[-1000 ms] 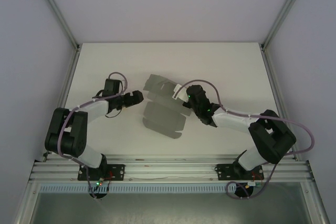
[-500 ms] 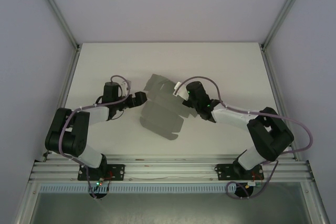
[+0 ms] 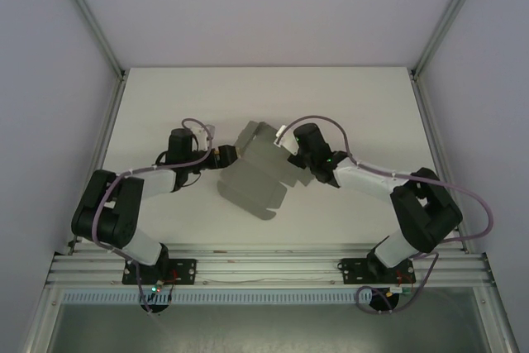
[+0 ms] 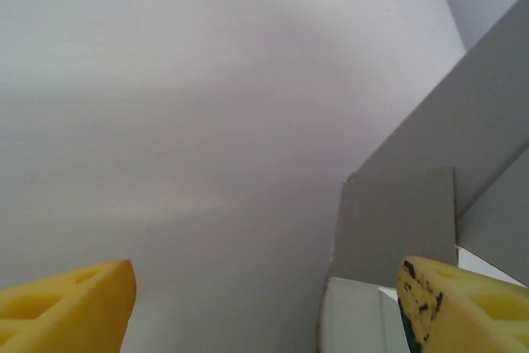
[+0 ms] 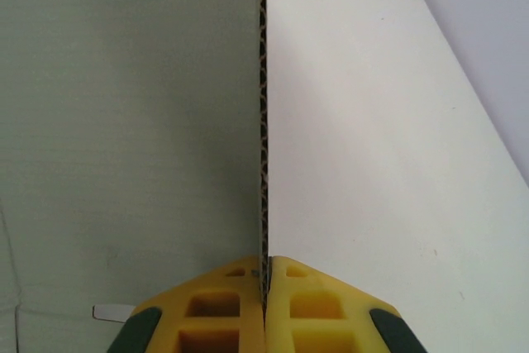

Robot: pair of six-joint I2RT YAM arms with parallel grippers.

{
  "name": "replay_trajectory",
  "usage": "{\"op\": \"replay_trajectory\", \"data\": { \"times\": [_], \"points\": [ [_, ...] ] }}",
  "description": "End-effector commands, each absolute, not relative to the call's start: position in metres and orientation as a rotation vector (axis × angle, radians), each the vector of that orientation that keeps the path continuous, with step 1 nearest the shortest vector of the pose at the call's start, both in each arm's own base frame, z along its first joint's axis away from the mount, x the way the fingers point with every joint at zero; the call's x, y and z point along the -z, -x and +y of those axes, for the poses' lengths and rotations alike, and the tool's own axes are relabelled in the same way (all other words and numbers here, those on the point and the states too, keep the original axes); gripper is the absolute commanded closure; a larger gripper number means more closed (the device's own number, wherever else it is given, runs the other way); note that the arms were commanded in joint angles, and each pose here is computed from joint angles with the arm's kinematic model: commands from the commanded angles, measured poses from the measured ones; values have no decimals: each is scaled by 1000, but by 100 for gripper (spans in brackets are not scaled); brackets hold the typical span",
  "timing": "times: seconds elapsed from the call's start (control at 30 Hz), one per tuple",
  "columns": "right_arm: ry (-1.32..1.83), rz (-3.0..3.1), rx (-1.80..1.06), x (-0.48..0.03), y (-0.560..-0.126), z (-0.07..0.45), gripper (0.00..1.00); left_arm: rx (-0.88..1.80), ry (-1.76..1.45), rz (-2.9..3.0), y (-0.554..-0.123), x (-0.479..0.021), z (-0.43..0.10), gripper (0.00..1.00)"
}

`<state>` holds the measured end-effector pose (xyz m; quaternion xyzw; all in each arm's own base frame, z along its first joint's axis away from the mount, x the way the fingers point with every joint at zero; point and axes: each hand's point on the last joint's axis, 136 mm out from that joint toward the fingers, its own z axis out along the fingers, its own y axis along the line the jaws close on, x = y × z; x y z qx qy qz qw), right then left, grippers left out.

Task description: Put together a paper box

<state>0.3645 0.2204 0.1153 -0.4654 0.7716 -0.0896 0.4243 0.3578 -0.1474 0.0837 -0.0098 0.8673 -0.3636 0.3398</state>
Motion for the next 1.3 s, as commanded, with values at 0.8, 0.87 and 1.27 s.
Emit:
{"op": "replay_trajectory", "data": {
  "times": [0.8,0.87,1.27],
  "points": [
    [1261,2187,-64,-103,-343,224,100,1194,-137,2069,-359,-113,-165,51],
    [1247,2194,-68,-103,-346,224,100,1219,-156,2064,-357,-114,-169,51],
    [1195,2207,-132,-109,-350,226,100,1186,-94,2142,-358,-92,-165,68]
  ]
}}
